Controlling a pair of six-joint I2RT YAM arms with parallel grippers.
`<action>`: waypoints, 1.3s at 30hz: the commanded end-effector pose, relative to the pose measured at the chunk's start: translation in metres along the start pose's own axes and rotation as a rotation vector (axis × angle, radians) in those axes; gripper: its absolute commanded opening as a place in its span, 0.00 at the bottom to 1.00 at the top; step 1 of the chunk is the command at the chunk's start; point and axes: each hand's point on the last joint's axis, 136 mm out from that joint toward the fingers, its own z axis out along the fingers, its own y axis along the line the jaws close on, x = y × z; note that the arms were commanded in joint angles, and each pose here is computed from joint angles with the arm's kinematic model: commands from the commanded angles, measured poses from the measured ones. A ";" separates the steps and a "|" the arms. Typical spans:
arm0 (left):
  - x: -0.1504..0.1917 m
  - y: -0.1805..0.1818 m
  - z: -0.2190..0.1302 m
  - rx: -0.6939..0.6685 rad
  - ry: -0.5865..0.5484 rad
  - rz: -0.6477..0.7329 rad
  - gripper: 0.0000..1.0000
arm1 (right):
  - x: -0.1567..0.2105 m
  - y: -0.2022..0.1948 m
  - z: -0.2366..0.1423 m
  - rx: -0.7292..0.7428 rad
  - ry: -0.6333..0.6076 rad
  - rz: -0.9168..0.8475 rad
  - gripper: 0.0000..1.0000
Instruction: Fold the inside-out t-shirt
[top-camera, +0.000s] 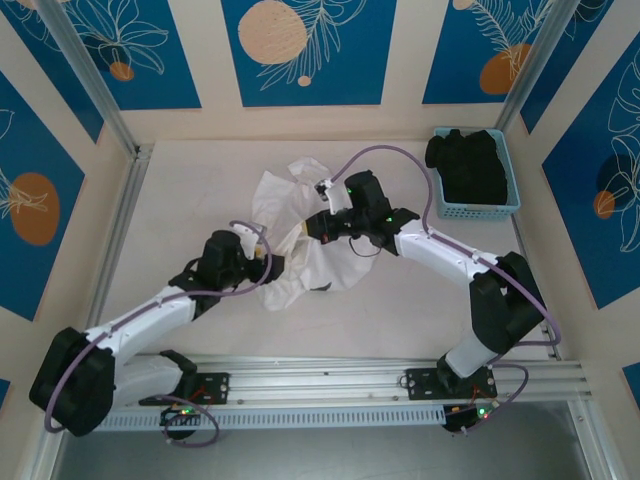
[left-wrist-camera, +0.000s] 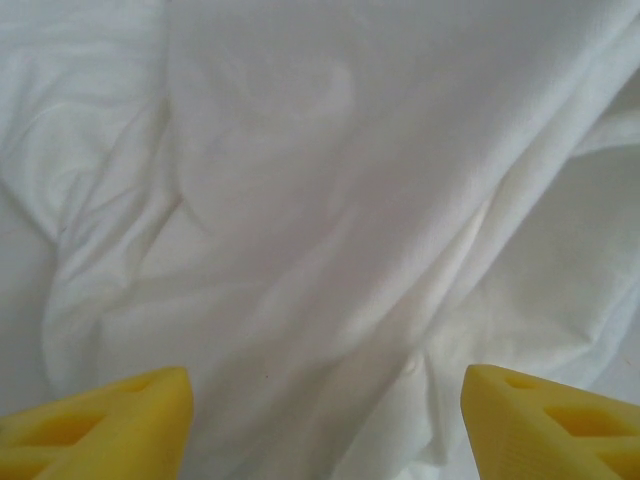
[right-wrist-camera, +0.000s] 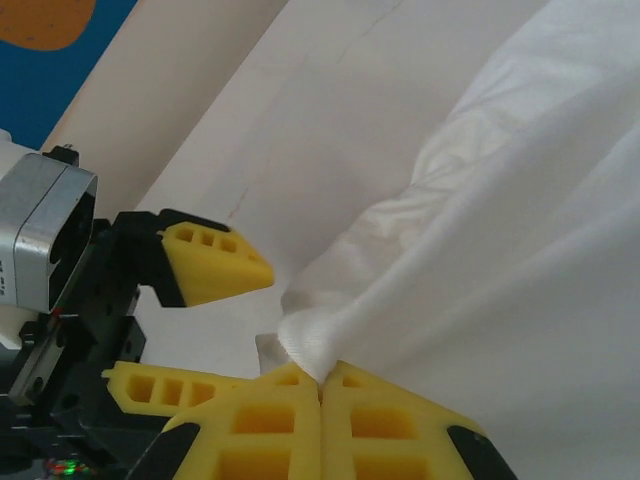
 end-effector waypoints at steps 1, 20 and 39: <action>-0.016 -0.020 0.008 0.075 -0.020 0.098 0.69 | 0.004 0.011 -0.007 -0.074 0.016 0.043 0.00; -0.045 -0.081 0.017 0.397 -0.001 0.028 0.01 | 0.012 -0.034 -0.030 0.091 0.021 0.091 0.03; -0.061 -0.107 -0.040 0.670 -0.007 -0.221 0.00 | 0.064 0.007 -0.058 0.049 -0.049 -0.243 0.49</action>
